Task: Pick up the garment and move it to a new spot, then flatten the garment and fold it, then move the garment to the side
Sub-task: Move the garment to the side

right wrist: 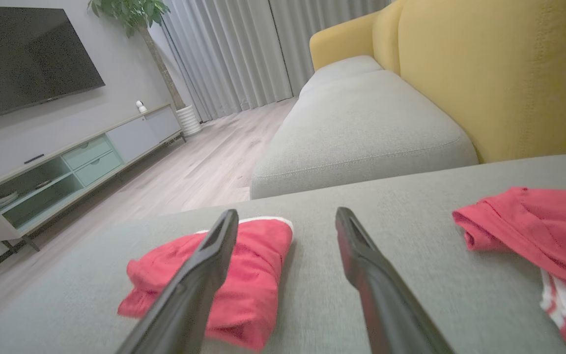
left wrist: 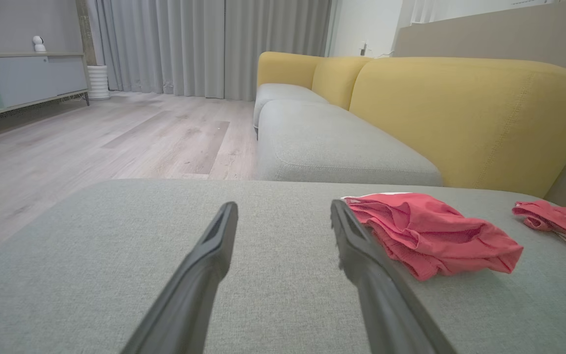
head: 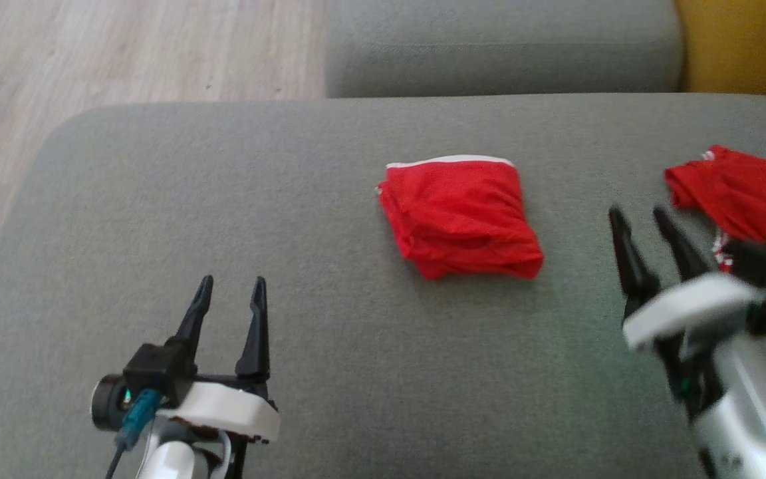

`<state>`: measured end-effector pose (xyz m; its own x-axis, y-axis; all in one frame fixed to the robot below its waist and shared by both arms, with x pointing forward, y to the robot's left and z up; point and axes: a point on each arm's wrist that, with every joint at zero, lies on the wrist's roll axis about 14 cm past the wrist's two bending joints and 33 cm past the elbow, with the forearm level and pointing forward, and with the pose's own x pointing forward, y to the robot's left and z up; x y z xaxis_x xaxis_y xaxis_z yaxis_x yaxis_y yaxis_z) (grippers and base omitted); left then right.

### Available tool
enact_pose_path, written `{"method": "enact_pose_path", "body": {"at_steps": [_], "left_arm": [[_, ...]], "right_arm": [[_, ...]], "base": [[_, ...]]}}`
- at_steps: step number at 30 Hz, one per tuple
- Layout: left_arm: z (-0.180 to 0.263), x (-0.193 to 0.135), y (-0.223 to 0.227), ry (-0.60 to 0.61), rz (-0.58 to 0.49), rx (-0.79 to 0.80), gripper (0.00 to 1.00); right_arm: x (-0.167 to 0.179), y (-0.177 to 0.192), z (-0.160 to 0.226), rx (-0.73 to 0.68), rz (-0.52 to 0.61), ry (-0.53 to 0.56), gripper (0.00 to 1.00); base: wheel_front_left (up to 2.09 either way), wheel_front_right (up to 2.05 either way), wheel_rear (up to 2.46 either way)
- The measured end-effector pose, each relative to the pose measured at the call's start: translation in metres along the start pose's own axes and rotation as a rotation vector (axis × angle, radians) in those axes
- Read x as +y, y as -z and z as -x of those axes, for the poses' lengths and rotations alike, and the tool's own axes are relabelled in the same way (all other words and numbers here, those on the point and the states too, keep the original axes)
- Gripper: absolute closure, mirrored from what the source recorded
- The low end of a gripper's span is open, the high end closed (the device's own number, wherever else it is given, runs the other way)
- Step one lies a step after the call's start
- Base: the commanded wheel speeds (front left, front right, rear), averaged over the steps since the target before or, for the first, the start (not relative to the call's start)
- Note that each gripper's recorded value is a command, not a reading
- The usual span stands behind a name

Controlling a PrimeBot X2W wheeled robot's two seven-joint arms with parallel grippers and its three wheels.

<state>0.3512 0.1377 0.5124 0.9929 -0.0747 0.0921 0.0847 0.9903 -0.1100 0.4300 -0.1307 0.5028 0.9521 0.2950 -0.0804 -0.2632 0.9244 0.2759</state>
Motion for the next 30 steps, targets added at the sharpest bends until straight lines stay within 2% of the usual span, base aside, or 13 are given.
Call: {"method": "enact_pose_path", "body": {"at_steps": [1,7,10,14,17,20,24,27,28,29,30], "left_arm": [[0.0,0.0,0.0,0.0,0.0,0.0,0.0],[-0.005,0.01,0.001,-0.042,0.006,0.004,0.0],[-0.007,0.02,-0.002,-0.075,0.007,0.0,0.0],[-0.002,0.034,0.003,-0.13,-0.001,0.019,0.0],[0.004,0.048,0.006,-0.181,-0.011,0.034,0.0],[0.008,0.059,0.006,-0.219,-0.019,0.039,0.0],[0.012,0.066,0.008,-0.246,-0.019,0.048,0.0],[0.011,0.065,0.008,-0.244,-0.019,0.047,0.0],[0.01,0.064,0.008,-0.24,-0.017,0.046,0.0],[0.01,0.063,0.008,-0.236,-0.016,0.045,0.0],[0.009,0.061,0.008,-0.231,-0.015,0.044,0.0]], "right_arm": [[0.0,0.0,0.0,0.0,0.0,0.0,0.0],[0.003,-0.009,-0.063,0.106,-0.003,-0.031,0.0],[0.005,0.001,-0.09,0.189,-0.008,-0.037,0.0],[0.007,0.035,-0.114,0.374,-0.049,-0.027,0.0],[0.01,0.077,-0.114,0.581,-0.091,-0.014,0.0],[0.008,0.128,-0.093,0.847,-0.153,0.02,0.0],[0.023,0.134,-0.095,0.955,-0.212,-0.008,0.0],[0.031,0.134,-0.094,0.963,-0.227,-0.028,0.0],[0.031,0.134,-0.092,0.963,-0.226,-0.03,0.02],[0.031,0.134,-0.091,0.961,-0.228,-0.033,0.23],[0.031,0.133,-0.09,0.953,-0.223,-0.033,0.51]], "base": [[0.0,0.0,0.0],[0.0,0.0,0.0],[0.0,0.0,0.0],[0.0,0.0,0.0],[0.0,0.0,0.0],[0.0,0.0,0.0],[0.0,0.0,0.0],[0.0,0.0,0.0],[0.0,0.0,0.0],[0.0,0.0,0.0],[0.0,0.0,0.0]]}}
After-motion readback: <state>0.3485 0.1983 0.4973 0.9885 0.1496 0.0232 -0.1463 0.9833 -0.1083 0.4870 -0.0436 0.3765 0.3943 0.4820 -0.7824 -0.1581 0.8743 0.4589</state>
